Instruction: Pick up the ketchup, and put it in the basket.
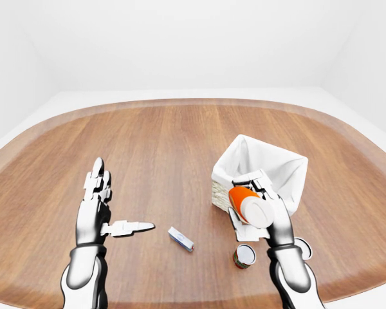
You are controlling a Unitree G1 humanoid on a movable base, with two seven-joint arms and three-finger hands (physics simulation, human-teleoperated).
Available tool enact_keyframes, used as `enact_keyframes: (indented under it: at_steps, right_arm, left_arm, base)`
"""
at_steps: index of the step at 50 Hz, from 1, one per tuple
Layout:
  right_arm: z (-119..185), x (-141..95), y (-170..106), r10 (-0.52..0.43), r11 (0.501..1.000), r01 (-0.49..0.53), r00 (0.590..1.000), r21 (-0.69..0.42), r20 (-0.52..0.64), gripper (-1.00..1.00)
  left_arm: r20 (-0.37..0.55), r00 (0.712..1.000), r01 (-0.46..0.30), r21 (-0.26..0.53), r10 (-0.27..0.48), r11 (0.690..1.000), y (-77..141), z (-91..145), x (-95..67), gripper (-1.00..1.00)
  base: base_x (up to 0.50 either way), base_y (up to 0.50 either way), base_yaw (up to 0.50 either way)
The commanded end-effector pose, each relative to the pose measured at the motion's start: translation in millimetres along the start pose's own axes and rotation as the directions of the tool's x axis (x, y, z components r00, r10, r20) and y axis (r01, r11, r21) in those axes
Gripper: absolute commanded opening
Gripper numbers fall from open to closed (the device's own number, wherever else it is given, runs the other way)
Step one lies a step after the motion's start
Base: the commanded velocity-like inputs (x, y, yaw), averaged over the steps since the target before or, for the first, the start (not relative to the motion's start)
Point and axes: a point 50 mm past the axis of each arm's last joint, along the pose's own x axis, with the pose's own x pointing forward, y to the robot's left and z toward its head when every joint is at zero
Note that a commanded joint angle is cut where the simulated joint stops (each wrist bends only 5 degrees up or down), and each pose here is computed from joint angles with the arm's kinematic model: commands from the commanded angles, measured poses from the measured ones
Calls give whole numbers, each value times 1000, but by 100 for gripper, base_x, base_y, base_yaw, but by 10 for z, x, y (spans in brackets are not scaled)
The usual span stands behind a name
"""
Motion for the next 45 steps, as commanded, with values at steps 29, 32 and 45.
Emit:
enact_keyframes:
  at_steps: [29,32,45]
  right_arm:
    - [348,45,-133,-65,993,79,986,-83,155,-100]
    - [386,71,-159,-68,991,86,982,-102,176,-100]
    - [564,174,-262,-49,964,115,963,-239,266,-100]
  left_arm:
    - [-56,998,2,-25,-3,1000,-15,-162,2,100]
    - [-56,998,2,-25,-3,1000,-13,-163,4,100]
    - [-57,998,3,-26,-5,1000,-6,-161,5,100]
  base:
    - [0,0,0]
    - [0,0,0]
    - [0,0,0]
